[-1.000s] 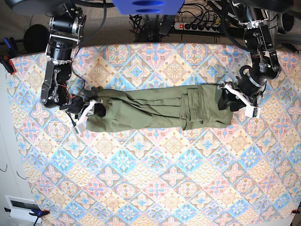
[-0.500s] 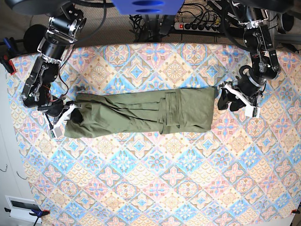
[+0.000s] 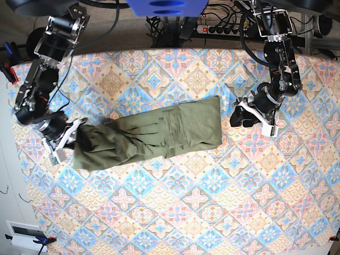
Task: Layout the t-shirt on the table in an organized manner, then fold the t-shirt properly
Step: 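Lift the shirt end with the right gripper and fold it toward the left gripper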
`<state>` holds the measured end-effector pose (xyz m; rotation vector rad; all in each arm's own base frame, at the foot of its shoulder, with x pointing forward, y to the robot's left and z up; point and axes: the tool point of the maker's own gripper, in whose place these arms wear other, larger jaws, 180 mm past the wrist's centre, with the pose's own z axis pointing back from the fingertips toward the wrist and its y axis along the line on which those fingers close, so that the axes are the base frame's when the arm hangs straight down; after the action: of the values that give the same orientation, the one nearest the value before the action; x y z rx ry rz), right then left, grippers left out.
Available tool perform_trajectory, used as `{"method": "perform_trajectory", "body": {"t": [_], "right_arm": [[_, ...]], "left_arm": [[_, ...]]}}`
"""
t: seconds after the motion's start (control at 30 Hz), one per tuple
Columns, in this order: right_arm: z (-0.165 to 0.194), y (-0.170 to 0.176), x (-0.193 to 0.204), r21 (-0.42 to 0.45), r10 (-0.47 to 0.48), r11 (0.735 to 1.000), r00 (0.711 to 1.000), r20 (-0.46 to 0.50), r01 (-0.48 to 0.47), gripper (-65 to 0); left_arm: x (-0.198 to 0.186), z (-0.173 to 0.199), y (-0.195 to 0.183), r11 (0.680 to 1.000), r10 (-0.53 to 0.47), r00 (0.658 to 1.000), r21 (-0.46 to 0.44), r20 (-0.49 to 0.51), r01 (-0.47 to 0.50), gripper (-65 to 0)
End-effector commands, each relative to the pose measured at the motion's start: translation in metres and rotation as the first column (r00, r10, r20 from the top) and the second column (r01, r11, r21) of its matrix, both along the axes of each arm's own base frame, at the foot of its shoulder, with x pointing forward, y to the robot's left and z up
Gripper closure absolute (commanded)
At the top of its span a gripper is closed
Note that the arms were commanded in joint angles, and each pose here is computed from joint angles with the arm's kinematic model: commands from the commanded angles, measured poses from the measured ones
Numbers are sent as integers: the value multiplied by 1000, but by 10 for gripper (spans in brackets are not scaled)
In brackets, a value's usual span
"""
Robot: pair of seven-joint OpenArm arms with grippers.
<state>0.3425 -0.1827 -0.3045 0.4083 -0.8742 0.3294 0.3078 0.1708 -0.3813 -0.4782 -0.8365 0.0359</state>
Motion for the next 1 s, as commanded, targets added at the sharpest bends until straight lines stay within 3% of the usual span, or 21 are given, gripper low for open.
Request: {"method": "perform_trajectory", "body": {"t": [0.0,0.2,0.4,0.6,0.73,0.87,0.97], "right_arm": [[13,17,8,45,23,999,998,54,-25,-5],[8,101,4,169,151,973,987,51,-157,-5],[20,174,-1,262,270,923,959,86,-283,-5],[38,212,7,204,376,895,917,133,-397,-6],[24,242,6,75,466,878,881,88,-472,-7],[1,266,-5,-21,551,834,834,28,-551,-7],[-16,287,-22,-51,624,780,781,-22,-624,-7]], "left_arm": [[11,16,3,1000,7,998,-6,59,-6,-299],[17,4,-10,999,-24,999,-23,27,25,-299],[25,-5,-9,999,-10,1000,-45,0,10,-299],[29,-15,-31,998,-55,998,-27,-5,55,-299],[30,-20,-51,996,-86,996,-7,4,86,-299],[30,-20,-57,996,-85,996,-18,6,85,-299],[31,-19,-57,996,-85,996,-23,8,85,-299]]}}
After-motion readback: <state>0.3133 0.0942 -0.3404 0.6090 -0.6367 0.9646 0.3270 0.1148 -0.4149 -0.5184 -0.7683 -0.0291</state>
